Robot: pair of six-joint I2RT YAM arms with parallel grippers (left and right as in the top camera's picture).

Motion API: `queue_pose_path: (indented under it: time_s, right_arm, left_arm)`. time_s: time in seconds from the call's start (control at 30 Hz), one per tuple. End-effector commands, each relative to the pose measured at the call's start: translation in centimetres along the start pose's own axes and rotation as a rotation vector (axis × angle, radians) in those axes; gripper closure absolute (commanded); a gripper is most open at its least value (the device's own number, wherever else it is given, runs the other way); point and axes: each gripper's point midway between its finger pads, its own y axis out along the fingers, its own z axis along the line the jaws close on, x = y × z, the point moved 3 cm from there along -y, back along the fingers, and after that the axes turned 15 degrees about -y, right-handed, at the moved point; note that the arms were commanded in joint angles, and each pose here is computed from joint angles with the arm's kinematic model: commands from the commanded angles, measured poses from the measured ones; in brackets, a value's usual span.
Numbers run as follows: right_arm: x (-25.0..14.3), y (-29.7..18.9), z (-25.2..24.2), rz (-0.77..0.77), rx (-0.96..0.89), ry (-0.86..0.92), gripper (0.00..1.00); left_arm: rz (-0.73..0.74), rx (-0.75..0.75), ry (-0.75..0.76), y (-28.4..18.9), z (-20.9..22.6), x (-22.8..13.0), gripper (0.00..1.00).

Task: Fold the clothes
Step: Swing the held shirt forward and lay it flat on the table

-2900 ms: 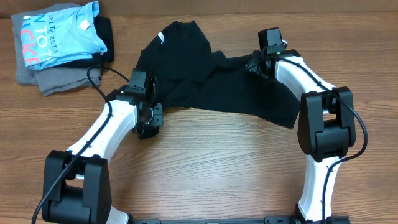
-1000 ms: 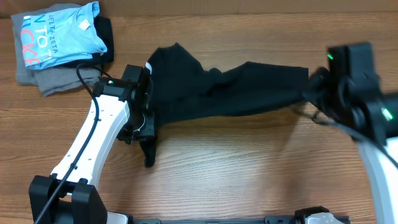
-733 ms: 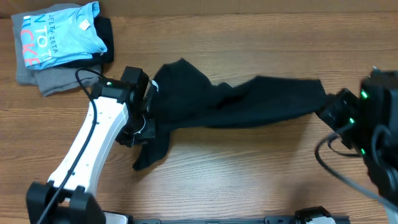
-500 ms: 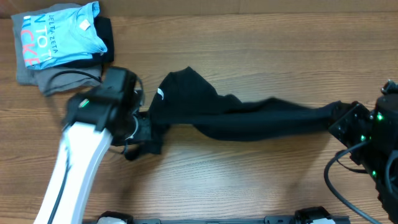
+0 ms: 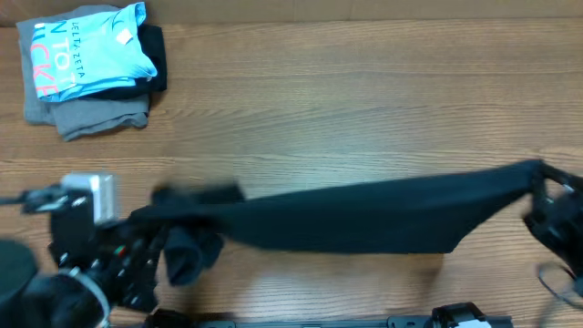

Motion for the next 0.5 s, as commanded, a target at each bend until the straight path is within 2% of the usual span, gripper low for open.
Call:
queue_pose_path:
  time_s: [0.0,0.1,0.2,0.33,0.47]
  right_arm:
    - [1.7,-3.8,0.2,-0.126,0.049,0.005,0.96]
    - [2.9,-5.6,0.6,-0.203,0.090,0.001,0.96]
    - [3.6,-5.3,0.9,-0.220,0.090,0.004,0.96]
    - [4.5,-2.2,1.1,-0.176,0.019,0.004,0.96]
    - [5.6,2.7,1.2,-0.115,-0.100,0.039,0.96]
  left_arm:
    - [-0.062,-0.049,-0.009,-1.9,-1.1,0.9,0.96]
    - [-0.176,-0.014,-0.005,-3.2,-0.8,2.4,0.96]
    - [-0.236,0.069,-0.012,-2.6,0.1,3.9,0.96]
    - [-0.218,0.173,-0.016,0.5,0.5,5.7,0.96]
    - [-0.193,0.302,-0.016,5.8,1.0,8.4,0.96]
